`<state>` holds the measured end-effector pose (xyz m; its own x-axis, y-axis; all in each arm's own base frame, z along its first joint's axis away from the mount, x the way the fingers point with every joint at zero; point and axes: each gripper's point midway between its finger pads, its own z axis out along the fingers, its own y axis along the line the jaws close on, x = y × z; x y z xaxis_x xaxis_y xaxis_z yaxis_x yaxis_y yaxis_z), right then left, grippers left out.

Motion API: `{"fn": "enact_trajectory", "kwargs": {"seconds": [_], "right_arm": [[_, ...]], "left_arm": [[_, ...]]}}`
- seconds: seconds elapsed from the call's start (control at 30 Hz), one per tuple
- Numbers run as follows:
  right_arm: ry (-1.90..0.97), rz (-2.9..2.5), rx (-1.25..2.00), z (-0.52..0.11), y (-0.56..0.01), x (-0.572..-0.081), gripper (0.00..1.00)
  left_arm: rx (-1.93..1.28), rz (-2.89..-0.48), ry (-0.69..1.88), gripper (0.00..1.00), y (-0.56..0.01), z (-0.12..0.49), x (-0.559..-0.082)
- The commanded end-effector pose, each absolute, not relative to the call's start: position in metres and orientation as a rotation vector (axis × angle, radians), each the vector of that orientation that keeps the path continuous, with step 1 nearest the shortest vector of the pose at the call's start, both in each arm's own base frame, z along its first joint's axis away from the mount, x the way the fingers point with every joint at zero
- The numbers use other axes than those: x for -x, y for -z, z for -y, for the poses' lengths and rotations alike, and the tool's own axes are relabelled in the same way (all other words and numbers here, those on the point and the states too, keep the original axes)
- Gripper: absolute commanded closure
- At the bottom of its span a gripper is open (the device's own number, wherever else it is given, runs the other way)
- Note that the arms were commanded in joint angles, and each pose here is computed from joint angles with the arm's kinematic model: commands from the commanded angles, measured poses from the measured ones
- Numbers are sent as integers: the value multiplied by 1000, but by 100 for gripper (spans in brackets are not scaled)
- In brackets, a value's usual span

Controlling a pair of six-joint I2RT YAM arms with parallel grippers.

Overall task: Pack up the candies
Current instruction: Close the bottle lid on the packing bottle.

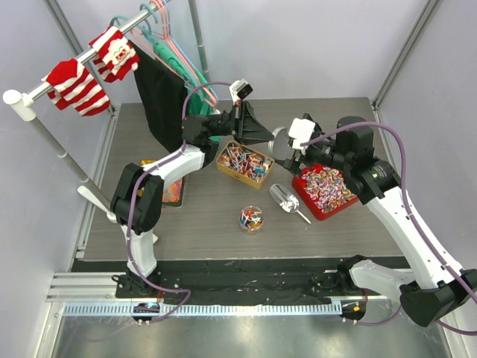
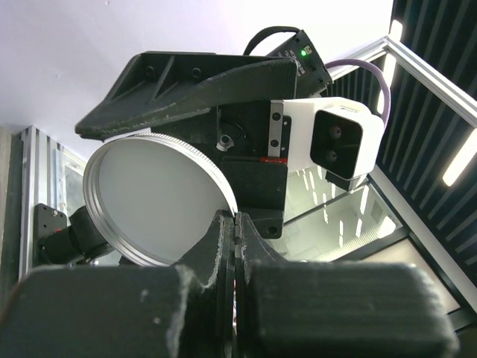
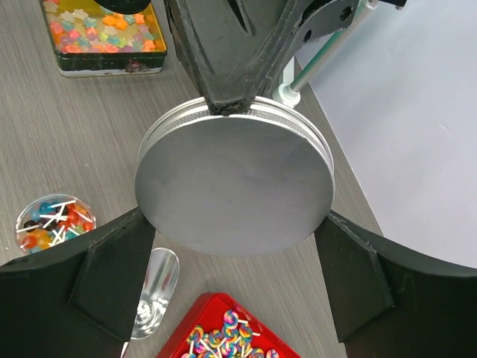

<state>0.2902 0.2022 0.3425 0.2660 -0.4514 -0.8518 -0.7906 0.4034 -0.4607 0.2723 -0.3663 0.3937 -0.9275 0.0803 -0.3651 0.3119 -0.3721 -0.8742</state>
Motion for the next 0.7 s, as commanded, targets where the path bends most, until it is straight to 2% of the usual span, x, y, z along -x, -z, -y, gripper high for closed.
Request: {"fn": "enact_trajectory", "kwargs": {"seconds": [0.0,0.07,0.17,0.27,0.53,0.6,0.63,0.67], "right_arm": [[-361,-1267,1201,-208,-380,-284,14],[-364,-1260,1201,-208,-385,-282,20],[-382,-1256,1212,-209,-386,-279,23],[-391,-1250,1218,-210,-388,-276,30],[-409,-1240,1224,-209,-390,-265,40],[-411,-1242,1223,-208,-390,-265,40],[-408,-1237,1223,-208,-392,-264,41],[-407,-1239,1223,-208,-391,-263,40]], "left_arm": [[-751,-1440,2368,100,-409,353,-246],[-751,-1444,2366,100,-407,354,-248],[-748,-1451,2365,100,-403,354,-249],[-758,-1455,2359,100,-401,355,-249],[-761,-1487,2355,100,-391,359,-256],[-762,-1494,2353,100,-389,360,-258],[-755,-1499,2355,99,-387,361,-260],[-748,-1503,2355,89,-387,361,-261]]}}
